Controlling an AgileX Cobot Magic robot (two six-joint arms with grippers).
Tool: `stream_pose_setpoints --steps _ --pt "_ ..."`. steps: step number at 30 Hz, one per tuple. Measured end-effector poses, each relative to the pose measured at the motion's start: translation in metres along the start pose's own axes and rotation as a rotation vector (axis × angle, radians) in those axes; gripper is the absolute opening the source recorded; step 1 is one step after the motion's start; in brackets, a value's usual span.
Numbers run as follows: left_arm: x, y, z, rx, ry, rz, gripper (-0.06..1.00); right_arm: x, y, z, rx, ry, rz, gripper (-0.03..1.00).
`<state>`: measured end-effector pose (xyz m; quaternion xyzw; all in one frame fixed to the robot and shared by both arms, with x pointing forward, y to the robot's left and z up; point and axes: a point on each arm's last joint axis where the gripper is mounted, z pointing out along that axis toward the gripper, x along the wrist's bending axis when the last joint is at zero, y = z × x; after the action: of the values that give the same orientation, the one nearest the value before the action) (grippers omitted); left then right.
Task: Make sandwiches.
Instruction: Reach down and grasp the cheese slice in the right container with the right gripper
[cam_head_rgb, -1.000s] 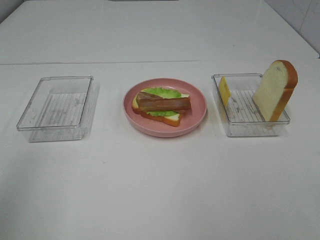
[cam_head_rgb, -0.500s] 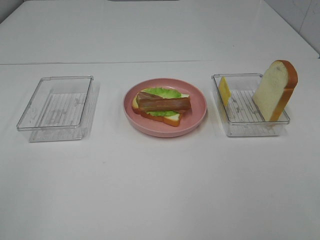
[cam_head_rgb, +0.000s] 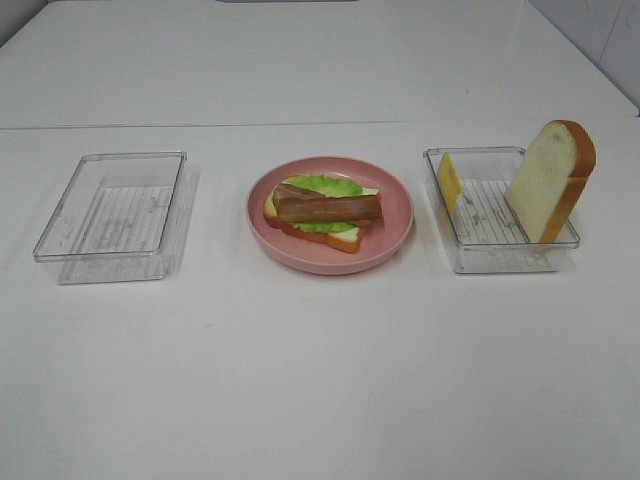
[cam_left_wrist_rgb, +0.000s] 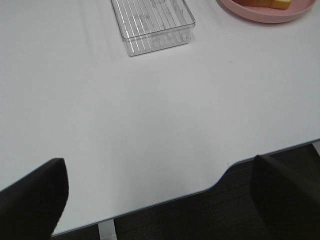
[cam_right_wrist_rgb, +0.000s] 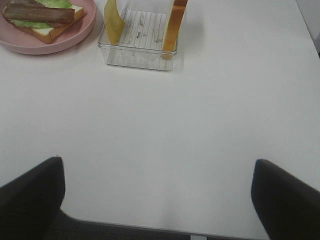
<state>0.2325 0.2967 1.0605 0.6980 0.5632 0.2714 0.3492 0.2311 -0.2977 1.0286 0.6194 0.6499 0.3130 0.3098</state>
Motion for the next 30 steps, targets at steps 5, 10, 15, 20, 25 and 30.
stream_pose_setpoints --steps 5,10,15,20,25,30 --pt "-0.001 0.002 0.003 -0.028 -0.015 0.009 0.9 0.0 0.0 0.0 0.0 0.0 0.0 0.98" --pt "-0.004 0.003 0.011 -0.075 -0.045 0.012 0.9 0.0 0.0 0.0 0.0 0.0 0.0 0.98" --pt "-0.004 0.004 0.012 -0.082 -0.055 0.021 0.9 0.0 0.0 0.0 0.0 0.0 0.0 0.98" --pt "-0.004 0.004 0.012 -0.082 -0.056 0.023 0.9 0.0 0.0 0.0 0.0 0.0 0.0 0.98" --pt "-0.004 0.004 0.012 -0.082 -0.056 0.023 0.9 0.0 0.0 0.0 0.0 0.0 0.0 0.98" --pt "-0.004 0.004 0.012 -0.082 -0.053 0.021 0.9 0.0 0.0 0.0 0.0 0.0 0.0 0.98"
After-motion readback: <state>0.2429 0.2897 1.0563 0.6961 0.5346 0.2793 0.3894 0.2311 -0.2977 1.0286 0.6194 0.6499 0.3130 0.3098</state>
